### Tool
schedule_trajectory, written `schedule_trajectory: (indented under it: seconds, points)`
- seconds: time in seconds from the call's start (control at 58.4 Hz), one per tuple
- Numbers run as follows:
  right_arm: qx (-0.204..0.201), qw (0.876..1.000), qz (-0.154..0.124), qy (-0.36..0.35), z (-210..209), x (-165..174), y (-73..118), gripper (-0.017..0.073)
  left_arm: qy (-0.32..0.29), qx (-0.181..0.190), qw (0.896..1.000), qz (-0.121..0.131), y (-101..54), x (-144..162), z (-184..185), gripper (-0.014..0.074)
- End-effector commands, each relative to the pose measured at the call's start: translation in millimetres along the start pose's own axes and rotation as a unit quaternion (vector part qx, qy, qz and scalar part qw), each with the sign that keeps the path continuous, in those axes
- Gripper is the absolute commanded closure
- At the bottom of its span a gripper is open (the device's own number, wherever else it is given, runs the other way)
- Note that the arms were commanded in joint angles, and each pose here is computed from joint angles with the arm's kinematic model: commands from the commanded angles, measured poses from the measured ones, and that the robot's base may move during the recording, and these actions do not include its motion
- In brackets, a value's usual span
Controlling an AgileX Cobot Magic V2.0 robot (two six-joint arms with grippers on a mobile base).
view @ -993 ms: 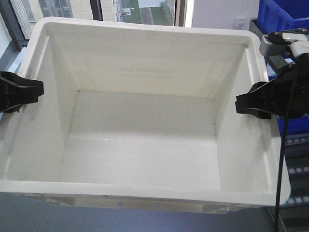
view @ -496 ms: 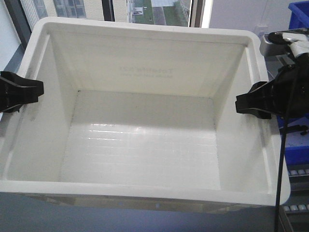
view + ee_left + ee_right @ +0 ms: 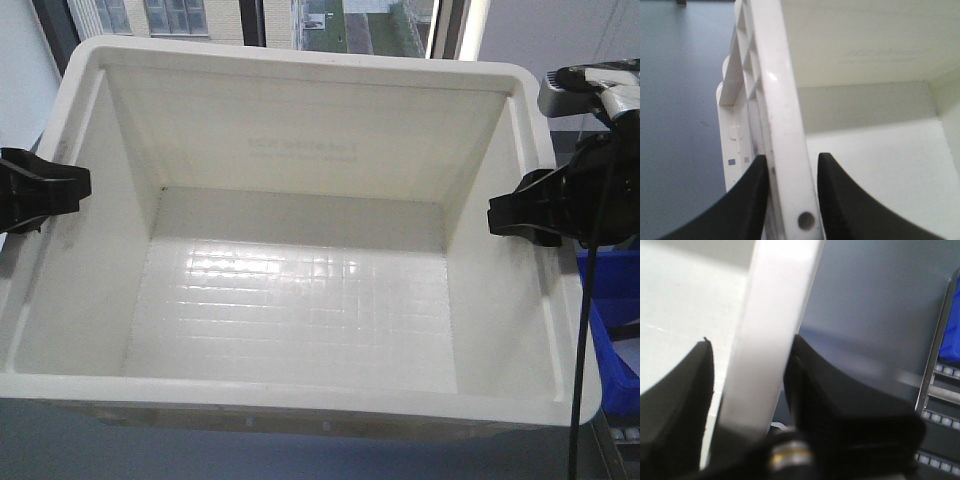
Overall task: Move bin from left to right shelf
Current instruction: 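Hold the tote with both grippers while the base turns toward the other shelf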
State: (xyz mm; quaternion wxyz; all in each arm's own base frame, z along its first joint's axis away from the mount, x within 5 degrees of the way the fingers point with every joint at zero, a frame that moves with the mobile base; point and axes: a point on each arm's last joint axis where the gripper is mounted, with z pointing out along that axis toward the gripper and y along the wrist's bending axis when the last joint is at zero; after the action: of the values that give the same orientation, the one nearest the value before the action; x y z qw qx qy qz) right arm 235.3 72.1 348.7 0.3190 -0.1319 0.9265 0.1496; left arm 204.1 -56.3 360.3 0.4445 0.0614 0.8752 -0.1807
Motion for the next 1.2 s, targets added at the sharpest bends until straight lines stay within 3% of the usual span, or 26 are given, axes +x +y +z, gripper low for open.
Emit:
schedule_trajectory:
  seconds: [0.0,1.181]
  points:
    - [-0.036,0.994,0.003,-0.100,-23.6,-19.7,13.6,0.0564,-0.078,0.034,0.996,-0.023,-12.2,-19.0,-15.7,0.0600]
    - [-0.036,0.994,0.003,-0.100,-23.6,-19.7,13.6,0.0564,-0.078,0.034,0.996,-0.023,-12.2,-19.0,-15.7,0.0600]
